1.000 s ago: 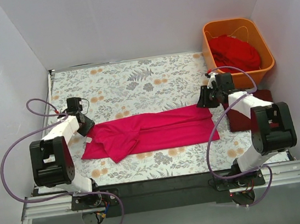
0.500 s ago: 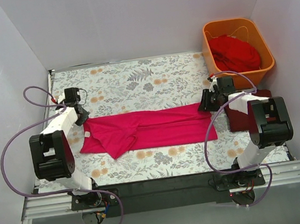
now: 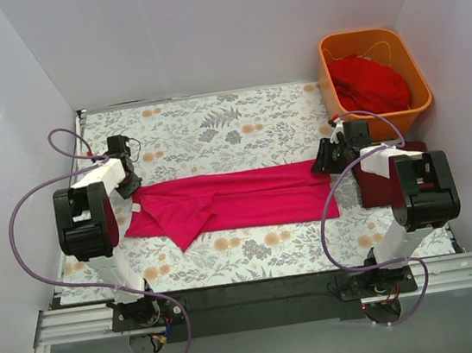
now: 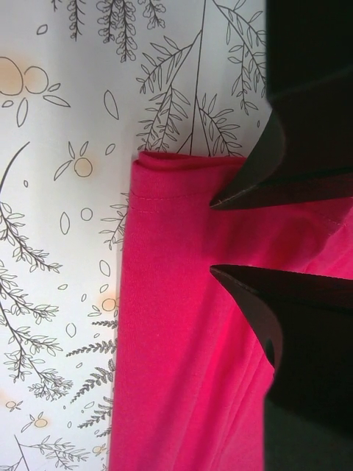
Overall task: Fold and stack the t-shirts
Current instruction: Fold the tshirt
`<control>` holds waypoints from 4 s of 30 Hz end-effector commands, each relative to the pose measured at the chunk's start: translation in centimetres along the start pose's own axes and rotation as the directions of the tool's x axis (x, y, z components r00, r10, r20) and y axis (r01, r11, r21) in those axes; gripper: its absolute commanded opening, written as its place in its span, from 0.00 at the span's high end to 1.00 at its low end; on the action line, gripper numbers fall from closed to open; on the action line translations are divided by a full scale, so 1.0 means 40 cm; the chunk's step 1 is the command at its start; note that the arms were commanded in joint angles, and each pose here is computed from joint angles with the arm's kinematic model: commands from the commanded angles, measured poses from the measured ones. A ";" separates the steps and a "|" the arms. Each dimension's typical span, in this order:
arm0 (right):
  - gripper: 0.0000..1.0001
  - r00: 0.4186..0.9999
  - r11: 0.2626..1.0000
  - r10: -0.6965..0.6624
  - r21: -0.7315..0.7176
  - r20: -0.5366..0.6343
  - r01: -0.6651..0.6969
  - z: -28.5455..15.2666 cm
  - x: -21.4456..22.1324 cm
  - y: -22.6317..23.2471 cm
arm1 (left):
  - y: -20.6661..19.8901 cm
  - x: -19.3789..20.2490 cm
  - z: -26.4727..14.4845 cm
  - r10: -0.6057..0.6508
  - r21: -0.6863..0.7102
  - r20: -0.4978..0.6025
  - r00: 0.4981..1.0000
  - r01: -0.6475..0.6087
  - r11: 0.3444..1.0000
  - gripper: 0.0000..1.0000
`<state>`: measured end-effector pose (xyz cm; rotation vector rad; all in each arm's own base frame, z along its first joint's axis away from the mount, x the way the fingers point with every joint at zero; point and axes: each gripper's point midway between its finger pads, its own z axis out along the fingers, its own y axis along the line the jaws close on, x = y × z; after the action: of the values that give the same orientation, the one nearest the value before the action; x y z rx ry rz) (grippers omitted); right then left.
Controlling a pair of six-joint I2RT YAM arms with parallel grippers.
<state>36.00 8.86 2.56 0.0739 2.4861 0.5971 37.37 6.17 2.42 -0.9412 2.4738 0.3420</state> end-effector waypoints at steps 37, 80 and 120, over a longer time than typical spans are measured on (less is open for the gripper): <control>0.57 0.958 0.956 -0.285 0.080 0.015 0.283 -0.012 -0.048 0.105 | -0.038 -0.034 -0.074 -0.095 0.129 0.042 0.995 0.089 0.988 0.71; 0.64 0.946 0.942 -0.324 0.104 0.026 0.320 0.081 -0.100 0.126 | -0.106 0.137 -0.168 0.123 0.163 -0.067 0.990 -0.110 0.980 0.62; 0.68 0.755 0.753 -0.656 -0.070 -0.006 0.654 0.118 -0.047 0.323 | 0.028 0.232 -0.085 0.135 0.048 -0.138 0.981 -0.130 0.990 0.63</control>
<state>39.29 20.73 5.86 -0.7368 2.3043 0.3443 31.69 -0.30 1.83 -0.8076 2.6095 0.2146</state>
